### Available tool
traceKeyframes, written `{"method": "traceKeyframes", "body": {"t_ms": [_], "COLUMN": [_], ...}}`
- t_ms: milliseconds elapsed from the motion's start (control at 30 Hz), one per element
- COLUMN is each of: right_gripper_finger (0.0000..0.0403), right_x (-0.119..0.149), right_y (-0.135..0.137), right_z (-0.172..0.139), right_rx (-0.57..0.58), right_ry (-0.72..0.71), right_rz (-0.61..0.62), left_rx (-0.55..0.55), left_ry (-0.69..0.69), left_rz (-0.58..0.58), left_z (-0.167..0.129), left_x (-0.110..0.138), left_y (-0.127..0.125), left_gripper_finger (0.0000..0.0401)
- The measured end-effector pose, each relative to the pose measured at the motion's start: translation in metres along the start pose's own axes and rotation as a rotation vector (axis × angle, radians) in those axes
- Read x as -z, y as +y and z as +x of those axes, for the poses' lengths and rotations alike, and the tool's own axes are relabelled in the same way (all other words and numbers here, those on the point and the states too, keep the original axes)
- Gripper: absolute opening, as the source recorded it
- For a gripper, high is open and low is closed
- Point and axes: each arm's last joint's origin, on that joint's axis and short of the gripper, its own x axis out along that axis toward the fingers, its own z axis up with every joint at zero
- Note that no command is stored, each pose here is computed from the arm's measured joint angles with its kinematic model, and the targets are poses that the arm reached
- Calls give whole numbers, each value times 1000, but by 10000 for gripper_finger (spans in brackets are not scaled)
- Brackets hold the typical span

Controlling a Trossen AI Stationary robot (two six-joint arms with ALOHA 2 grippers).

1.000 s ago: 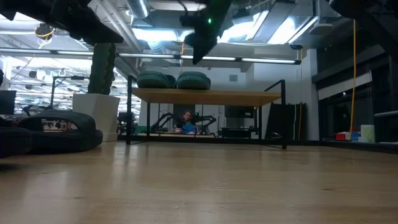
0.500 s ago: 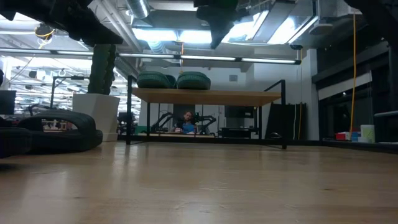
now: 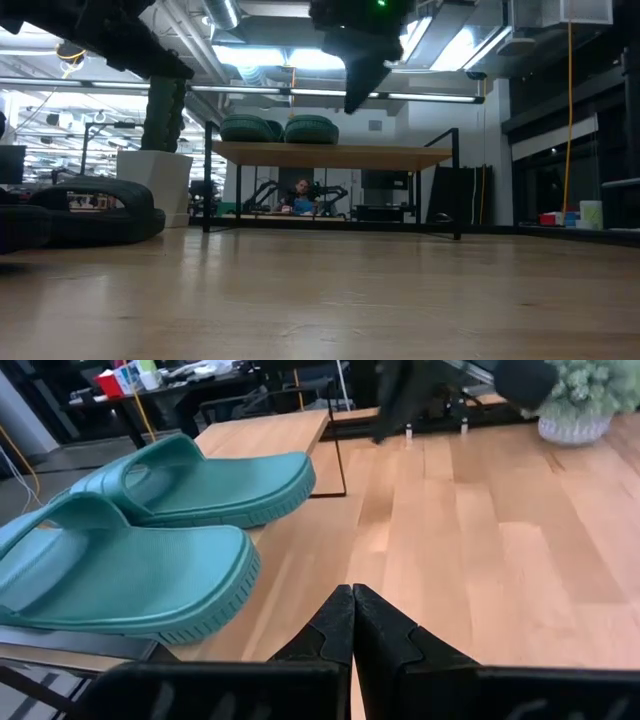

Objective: Pick and place slides into the shelf
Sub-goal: Put the green slipper on the shelf

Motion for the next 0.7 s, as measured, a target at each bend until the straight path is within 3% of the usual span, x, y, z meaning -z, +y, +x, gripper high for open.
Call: {"method": "traceKeyframes", "body": {"t_ms": [267,433,500,700], "right_gripper_finger": [7,8,8,9], "right_x": [60,88,98,127], "right_y": [13,7,7,5], "right_z": [-18,-31,-28,-13], "right_rx": [-204,-296,-310,-338], "right_ry": [-270,-547,-629,-744], "right_rz": [107,129,129,176], "left_rx": [-4,146,152,82], "left_ry": [-53,-175,-195,-88], "left_rz": [34,81,84,89], "left_z": [0,7,13,36], "left_x": [-5,-17,-21,-40], "left_y": [0,-5,-7,-3], "left_gripper_finger": [0,0,0,0]}}
